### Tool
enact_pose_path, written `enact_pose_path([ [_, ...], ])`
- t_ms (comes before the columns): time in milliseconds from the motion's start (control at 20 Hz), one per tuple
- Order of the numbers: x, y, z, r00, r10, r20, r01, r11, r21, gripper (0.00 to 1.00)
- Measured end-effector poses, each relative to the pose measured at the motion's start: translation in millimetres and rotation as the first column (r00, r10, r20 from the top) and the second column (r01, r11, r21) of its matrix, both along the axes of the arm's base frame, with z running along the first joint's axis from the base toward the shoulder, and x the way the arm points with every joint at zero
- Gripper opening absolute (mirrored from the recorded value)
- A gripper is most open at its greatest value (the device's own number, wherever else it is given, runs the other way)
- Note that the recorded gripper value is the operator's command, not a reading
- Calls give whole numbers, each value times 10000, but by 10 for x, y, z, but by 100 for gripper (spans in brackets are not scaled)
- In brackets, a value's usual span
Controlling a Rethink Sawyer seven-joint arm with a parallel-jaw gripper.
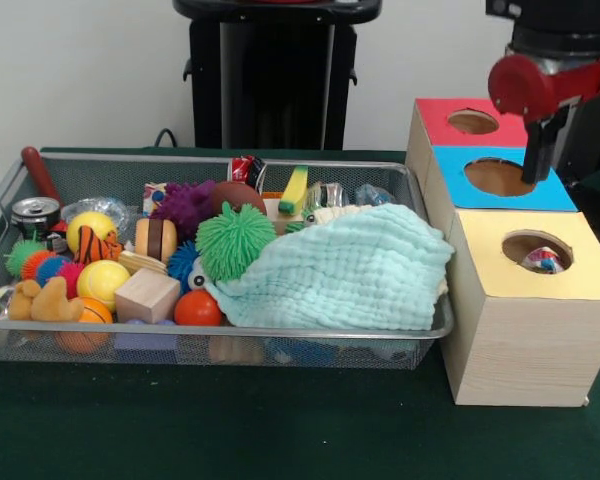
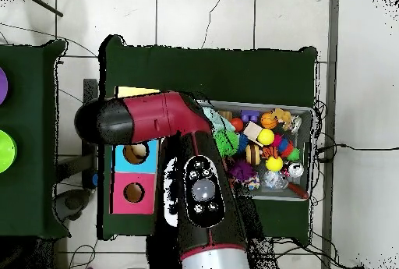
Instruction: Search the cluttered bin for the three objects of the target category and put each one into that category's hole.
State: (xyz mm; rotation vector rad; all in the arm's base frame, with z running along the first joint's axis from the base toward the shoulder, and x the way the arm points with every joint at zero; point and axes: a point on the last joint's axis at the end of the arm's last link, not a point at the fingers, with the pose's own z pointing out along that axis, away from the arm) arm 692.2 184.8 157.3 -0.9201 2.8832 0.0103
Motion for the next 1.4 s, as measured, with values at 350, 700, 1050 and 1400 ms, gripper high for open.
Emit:
enact_pose_path([
  [350,62,-231,558,9990,-287,350,289,9996,-75,0],
  [700,83,-1087,940,9878,-1427,617,1442,9894,-197,0],
  [1050,151,-1905,991,9679,-2406,726,2421,9702,-124,0],
  [1400,135,-2599,904,9655,-2484,785,2513,9674,-296,0],
])
